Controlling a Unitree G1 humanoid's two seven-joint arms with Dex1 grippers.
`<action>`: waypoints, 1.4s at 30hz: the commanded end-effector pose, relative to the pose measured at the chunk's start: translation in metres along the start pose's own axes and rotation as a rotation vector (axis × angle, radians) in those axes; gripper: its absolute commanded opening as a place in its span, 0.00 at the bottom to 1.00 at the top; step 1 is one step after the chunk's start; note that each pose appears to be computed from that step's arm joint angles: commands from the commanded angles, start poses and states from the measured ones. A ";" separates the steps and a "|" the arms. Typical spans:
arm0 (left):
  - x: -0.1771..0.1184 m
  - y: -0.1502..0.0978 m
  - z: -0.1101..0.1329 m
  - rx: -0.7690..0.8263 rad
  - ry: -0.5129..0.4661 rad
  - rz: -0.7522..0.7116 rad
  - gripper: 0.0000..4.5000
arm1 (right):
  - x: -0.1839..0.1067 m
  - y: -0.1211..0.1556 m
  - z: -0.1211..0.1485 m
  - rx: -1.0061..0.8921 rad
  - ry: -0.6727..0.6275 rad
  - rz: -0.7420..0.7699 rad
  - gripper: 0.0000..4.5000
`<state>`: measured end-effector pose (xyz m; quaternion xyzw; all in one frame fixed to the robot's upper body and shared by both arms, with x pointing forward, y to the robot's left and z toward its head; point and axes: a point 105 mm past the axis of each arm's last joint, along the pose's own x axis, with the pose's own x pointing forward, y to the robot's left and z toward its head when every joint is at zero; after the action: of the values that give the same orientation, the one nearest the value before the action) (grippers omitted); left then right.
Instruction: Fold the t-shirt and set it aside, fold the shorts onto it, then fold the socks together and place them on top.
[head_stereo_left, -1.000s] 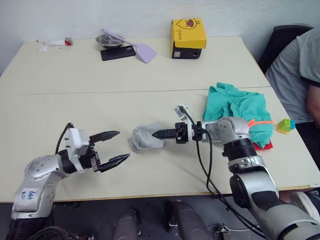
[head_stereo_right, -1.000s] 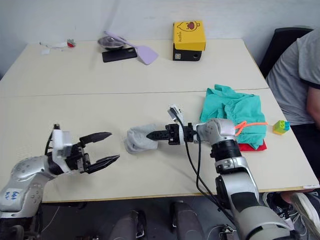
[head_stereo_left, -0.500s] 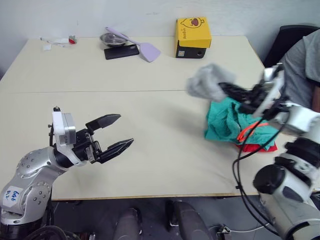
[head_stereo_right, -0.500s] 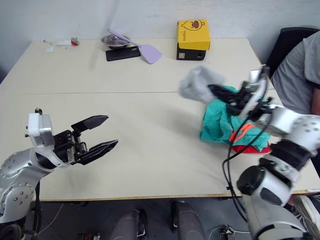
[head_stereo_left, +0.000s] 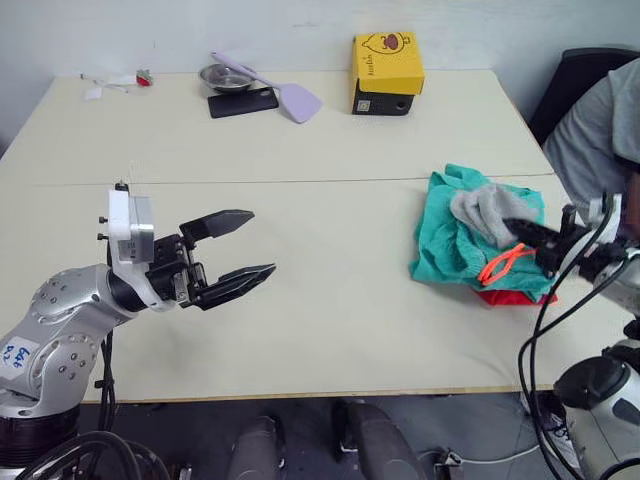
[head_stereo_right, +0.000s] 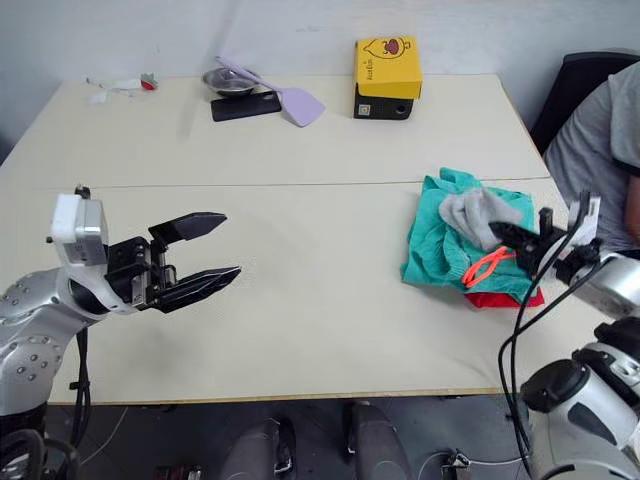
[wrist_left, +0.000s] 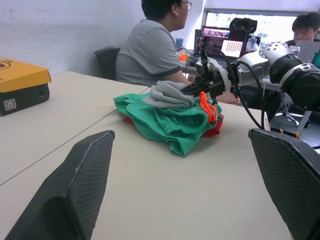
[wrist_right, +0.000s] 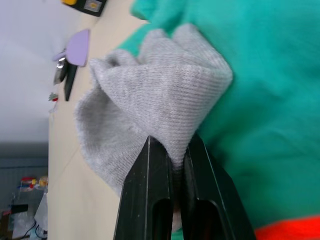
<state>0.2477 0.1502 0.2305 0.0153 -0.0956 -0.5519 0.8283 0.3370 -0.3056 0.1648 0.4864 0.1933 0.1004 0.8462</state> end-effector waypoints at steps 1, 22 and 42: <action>0.001 -0.002 0.008 0.042 0.000 -0.017 1.00 | -0.015 -0.002 0.013 -0.011 -0.079 -0.004 0.00; -0.002 0.007 -0.004 0.069 0.028 -0.008 1.00 | -0.027 -0.005 0.006 -0.111 -0.172 -0.014 0.49; -0.077 0.016 -0.059 0.175 0.370 0.211 1.00 | -0.027 0.091 -0.065 -1.513 0.029 0.648 0.99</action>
<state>0.2447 0.2134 0.1577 0.1473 0.0192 -0.4586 0.8762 0.2886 -0.2353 0.2210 -0.1438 -0.0357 0.4102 0.8999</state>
